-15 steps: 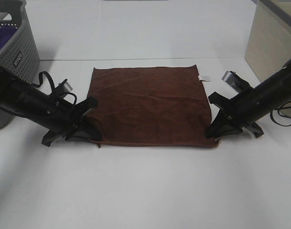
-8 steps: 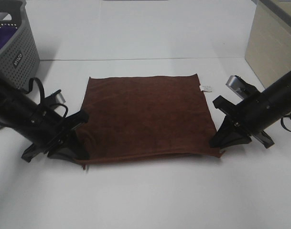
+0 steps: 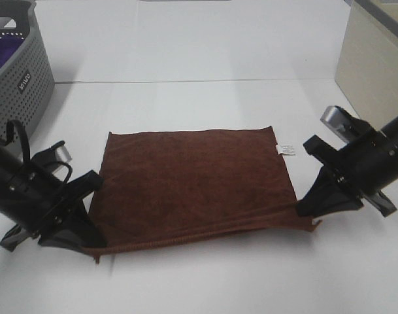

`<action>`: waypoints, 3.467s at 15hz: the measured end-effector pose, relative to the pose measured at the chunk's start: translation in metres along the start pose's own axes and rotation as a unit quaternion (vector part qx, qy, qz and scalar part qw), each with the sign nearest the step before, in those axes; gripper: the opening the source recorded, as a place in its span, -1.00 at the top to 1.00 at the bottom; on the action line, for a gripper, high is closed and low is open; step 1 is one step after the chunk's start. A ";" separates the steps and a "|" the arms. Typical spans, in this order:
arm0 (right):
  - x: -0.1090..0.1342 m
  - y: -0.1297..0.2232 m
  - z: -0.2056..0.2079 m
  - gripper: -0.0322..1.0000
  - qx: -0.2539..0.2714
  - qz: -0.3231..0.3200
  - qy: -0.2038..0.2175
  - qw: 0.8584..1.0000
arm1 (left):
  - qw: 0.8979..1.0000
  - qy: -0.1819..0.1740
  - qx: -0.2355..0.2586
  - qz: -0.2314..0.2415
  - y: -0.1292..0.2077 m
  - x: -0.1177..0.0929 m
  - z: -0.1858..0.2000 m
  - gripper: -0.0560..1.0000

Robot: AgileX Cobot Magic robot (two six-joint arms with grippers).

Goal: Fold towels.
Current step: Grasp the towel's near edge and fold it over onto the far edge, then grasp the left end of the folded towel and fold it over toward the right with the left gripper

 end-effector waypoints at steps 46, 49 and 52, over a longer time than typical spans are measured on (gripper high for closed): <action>0.033 -0.170 0.032 -0.55 -0.070 0.036 0.060 0.995 | 0.976 -0.198 -0.081 -0.046 -0.190 0.053 0.016 0.88; 0.033 -0.170 0.032 -0.55 -0.070 0.036 0.060 0.995 | 0.961 -0.250 -0.094 -0.070 -0.190 0.050 0.047 0.88; 0.033 -0.170 0.032 -0.55 -0.070 0.036 0.060 0.995 | 0.959 -0.247 -0.112 -0.080 -0.188 0.026 0.076 0.88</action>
Point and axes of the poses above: a point on each arm's last joint axis where the gripper is mounted, z pointing back along that axis away from the gripper, x along the wrist's bending axis when the last joint is at zero, y = z × x, the point moved 7 cm from there along -z, pointing out along that axis toward the gripper, and after that the axes turned 15 degrees about -z, right-handed, at the moved point
